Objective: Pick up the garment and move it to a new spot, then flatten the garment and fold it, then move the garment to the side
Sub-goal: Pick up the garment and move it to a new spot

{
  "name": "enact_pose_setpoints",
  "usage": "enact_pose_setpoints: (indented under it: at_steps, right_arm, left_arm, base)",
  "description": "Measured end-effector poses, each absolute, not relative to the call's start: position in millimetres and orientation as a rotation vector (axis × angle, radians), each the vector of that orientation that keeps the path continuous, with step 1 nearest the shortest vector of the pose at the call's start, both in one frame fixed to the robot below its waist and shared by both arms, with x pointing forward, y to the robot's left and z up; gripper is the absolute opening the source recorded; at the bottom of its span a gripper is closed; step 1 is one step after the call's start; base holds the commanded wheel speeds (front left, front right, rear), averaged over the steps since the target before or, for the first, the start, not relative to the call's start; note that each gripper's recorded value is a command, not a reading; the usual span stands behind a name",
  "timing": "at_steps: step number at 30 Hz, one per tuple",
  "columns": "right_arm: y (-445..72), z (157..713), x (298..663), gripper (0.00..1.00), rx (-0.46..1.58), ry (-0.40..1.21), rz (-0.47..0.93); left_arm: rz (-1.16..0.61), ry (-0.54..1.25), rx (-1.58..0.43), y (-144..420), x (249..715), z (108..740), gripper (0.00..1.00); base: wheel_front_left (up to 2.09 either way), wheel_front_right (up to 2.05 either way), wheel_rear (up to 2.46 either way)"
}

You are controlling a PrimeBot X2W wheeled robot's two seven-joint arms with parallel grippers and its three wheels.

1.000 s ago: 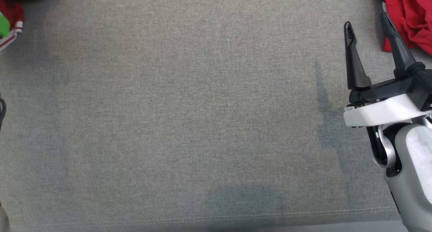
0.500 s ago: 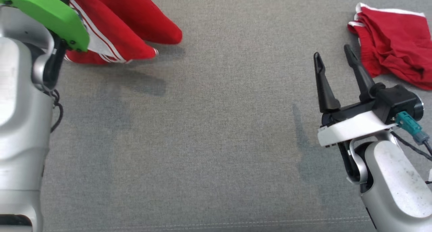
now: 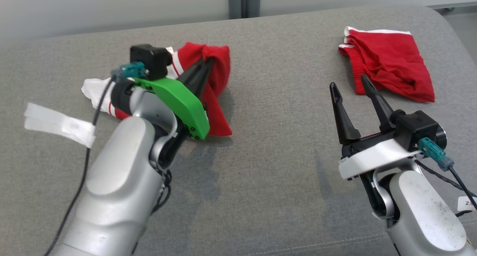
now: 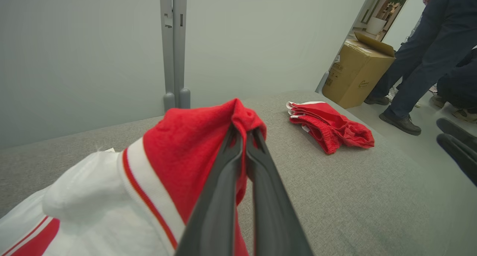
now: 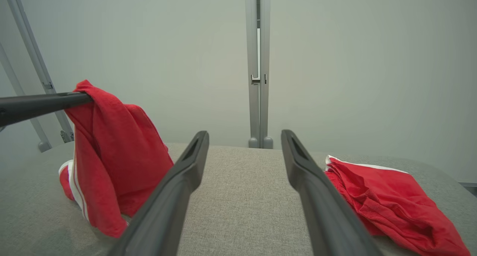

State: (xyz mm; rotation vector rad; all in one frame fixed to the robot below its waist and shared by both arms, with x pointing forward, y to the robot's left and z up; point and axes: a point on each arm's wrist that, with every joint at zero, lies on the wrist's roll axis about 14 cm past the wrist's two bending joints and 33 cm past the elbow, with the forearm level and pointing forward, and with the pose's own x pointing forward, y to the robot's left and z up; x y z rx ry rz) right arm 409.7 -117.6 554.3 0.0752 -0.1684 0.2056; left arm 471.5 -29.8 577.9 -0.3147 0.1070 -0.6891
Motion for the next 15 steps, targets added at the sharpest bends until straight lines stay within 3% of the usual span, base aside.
enact_pose_setpoints:
  at_steps: [15]
  right_arm:
    - [-144, 553, 394, 1.00, 0.063, -0.161, 0.129]
  left_arm:
    - [-0.854, 0.325, -0.328, -93, 410, 500, 0.00]
  base:
    - [0.00, 0.00, 0.00]
